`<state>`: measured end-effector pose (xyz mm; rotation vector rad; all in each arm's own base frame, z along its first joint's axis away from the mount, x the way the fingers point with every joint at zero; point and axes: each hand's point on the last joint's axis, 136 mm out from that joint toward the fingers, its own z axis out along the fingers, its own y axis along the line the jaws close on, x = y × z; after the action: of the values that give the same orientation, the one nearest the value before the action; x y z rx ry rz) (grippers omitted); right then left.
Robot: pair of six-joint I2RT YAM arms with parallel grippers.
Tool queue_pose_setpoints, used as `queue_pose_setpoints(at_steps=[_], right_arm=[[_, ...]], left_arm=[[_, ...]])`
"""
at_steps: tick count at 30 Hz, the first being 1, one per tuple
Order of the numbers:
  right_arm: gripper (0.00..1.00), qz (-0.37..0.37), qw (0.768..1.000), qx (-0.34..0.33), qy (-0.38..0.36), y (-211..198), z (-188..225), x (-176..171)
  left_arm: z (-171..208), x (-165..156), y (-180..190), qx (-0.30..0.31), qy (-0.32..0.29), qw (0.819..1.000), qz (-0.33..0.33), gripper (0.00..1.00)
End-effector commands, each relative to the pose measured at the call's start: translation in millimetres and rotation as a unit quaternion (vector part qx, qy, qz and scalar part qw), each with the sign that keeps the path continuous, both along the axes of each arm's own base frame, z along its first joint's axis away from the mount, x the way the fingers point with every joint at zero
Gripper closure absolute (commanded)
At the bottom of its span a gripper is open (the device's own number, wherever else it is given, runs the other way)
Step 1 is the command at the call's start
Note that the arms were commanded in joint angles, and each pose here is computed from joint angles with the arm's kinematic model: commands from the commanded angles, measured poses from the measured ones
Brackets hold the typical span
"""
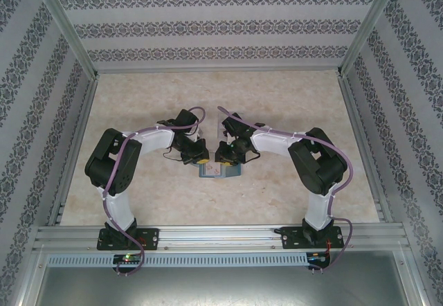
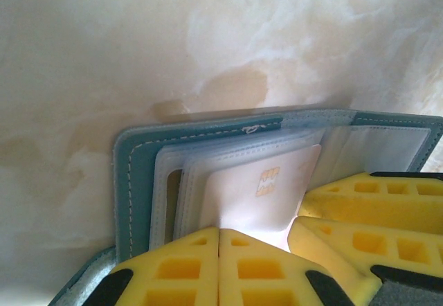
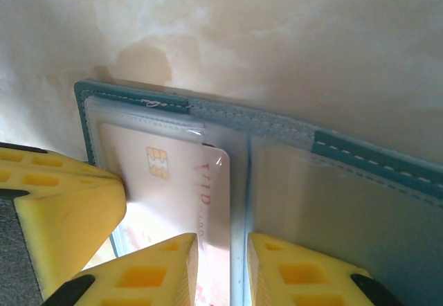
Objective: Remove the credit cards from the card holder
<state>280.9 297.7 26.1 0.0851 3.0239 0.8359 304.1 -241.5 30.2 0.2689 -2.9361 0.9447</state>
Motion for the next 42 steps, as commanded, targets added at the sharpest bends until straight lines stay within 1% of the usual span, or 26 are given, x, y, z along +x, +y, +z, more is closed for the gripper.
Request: queue_pose_setpoints(at_steps=[1,4,8,10,15,21,27,30,38,42], right_arm=[[0.73,0.005,1.0,0.001,-0.017,0,14,1],[0.74,0.004,1.0,0.017,-0.021,4,21,2],[0.75,0.005,0.999,0.035,-0.017,9,24,0],[0.75,0.006,0.999,0.046,-0.011,12,24,-2],[0.77,0.007,0.998,0.057,-0.002,16,19,-4],[0.77,0.006,0.999,0.05,0.009,14,9,-6],[0.75,0.007,0.999,0.046,0.018,14,0,-8],[0.73,0.004,0.999,0.03,0.016,9,-3,-8],[0.7,0.004,1.0,0.001,0.001,0,0,-5],[0.7,0.004,1.0,0.006,-0.002,1,3,-4]], left_arm=[[-5,-2,9,0.03,0.007,1.0,-0.002,0.92],[4,0,7,0.027,-0.002,1.0,-0.003,0.91],[16,1,7,0.022,-0.012,1.0,-0.001,0.85],[20,0,6,0.016,-0.012,1.0,0.0,0.85],[16,-9,-3,-0.012,0.004,1.0,0.002,0.9],[0,-18,0,-0.005,0.021,1.0,-0.002,0.92],[-4,-18,1,0.001,0.024,1.0,-0.003,0.93],[-4,-17,2,0.004,0.022,1.0,-0.004,0.93],[-5,-16,4,0.015,0.021,1.0,-0.007,0.93],[-6,-17,5,0.018,0.023,1.0,-0.007,0.93]])
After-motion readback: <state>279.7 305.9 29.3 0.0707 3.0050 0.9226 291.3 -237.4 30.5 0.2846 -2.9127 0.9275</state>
